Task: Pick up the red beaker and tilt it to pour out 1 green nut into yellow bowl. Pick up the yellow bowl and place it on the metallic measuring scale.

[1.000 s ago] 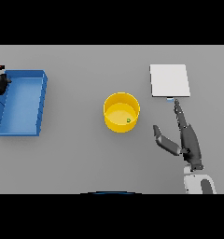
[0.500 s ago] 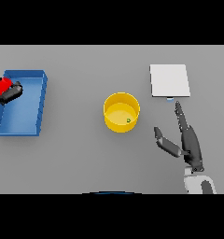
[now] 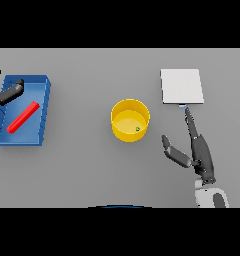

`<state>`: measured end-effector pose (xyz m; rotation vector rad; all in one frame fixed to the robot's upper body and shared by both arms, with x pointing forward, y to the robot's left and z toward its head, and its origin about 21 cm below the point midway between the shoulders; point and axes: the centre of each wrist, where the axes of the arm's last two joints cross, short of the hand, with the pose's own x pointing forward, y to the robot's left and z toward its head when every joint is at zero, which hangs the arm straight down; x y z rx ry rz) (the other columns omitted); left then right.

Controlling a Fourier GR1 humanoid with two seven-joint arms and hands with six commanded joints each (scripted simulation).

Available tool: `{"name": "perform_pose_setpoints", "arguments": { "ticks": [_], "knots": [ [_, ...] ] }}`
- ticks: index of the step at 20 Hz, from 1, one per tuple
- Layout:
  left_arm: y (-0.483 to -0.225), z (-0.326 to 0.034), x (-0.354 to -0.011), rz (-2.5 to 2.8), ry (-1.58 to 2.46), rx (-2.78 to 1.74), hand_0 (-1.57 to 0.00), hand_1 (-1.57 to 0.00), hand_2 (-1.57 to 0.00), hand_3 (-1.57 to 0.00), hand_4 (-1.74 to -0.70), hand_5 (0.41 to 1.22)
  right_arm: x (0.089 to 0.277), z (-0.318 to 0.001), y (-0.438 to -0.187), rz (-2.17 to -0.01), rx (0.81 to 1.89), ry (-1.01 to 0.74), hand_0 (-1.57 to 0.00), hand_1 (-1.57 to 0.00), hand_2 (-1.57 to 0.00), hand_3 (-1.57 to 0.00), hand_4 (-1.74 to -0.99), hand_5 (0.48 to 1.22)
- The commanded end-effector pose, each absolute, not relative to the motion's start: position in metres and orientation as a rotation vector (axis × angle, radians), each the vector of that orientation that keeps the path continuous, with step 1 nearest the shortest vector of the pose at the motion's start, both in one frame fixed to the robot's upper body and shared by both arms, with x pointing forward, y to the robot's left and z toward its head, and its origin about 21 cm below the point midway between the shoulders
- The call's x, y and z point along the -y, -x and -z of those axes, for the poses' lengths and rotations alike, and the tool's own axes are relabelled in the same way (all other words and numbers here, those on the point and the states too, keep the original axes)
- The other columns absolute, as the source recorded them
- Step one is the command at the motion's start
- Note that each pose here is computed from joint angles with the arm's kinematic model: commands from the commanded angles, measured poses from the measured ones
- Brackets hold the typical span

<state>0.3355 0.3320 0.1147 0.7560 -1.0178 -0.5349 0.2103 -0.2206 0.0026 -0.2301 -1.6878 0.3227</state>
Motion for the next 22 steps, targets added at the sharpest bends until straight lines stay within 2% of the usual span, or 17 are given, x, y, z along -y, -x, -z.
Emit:
{"name": "perform_pose_setpoints", "arguments": {
  "ticks": [1, 3, 5, 8, 12, 16, 22],
  "knots": [
    [-0.336, -0.115, -0.330, 0.525, -0.752, 1.029, -0.08, -0.06, -0.06, -0.06, -0.78, 0.674, 0.221, -0.003, -0.210, -0.340, 1.685, 0.249, 0.00, 0.00, 0.00, 0.00, -1.195, 0.660],
    [-0.336, -0.114, -0.329, 0.515, -0.741, 1.070, -0.05, -0.04, -0.04, -0.04, -0.79, 0.671, 0.221, -0.003, -0.212, -0.375, 1.662, 0.270, 0.00, 0.00, 0.00, 0.00, -1.198, 0.662],
    [-0.334, -0.111, -0.328, 0.516, -0.736, 1.084, -0.03, -0.03, -0.03, -0.02, -0.78, 0.679, 0.216, -0.010, -0.218, -0.457, 1.713, 0.208, 0.00, 0.00, 0.00, 0.00, -1.162, 0.694],
    [-0.336, -0.108, -0.326, 0.512, -0.738, 1.073, -0.02, -0.01, -0.01, -0.01, -0.78, 0.700, 0.221, -0.023, -0.234, -0.659, 1.729, 0.215, 0.00, 0.00, 0.00, 0.00, -1.221, 0.709],
    [-0.340, -0.108, -0.321, 0.512, -0.724, 1.068, -0.01, 0.00, 0.00, 0.00, -0.79, 0.710, 0.217, -0.042, -0.255, -0.959, 1.663, 0.297, 0.00, 0.00, 0.00, 0.00, -1.278, 0.683],
    [-0.339, -0.108, -0.321, 0.527, -0.725, 1.063, 0.00, 0.00, 0.00, 0.00, -0.79, 0.712, 0.205, -0.058, -0.275, -1.311, 1.622, 0.380, 0.00, 0.00, 0.00, 0.00, -1.276, 0.668],
    [-0.340, -0.108, -0.319, 0.527, -0.724, 1.067, 0.00, 0.00, 0.00, 0.00, -0.80, 0.723, 0.180, -0.069, -0.303, -1.561, 1.581, 0.360, 0.00, 0.00, 0.00, 0.00, -1.274, 0.656]
  ]
}}
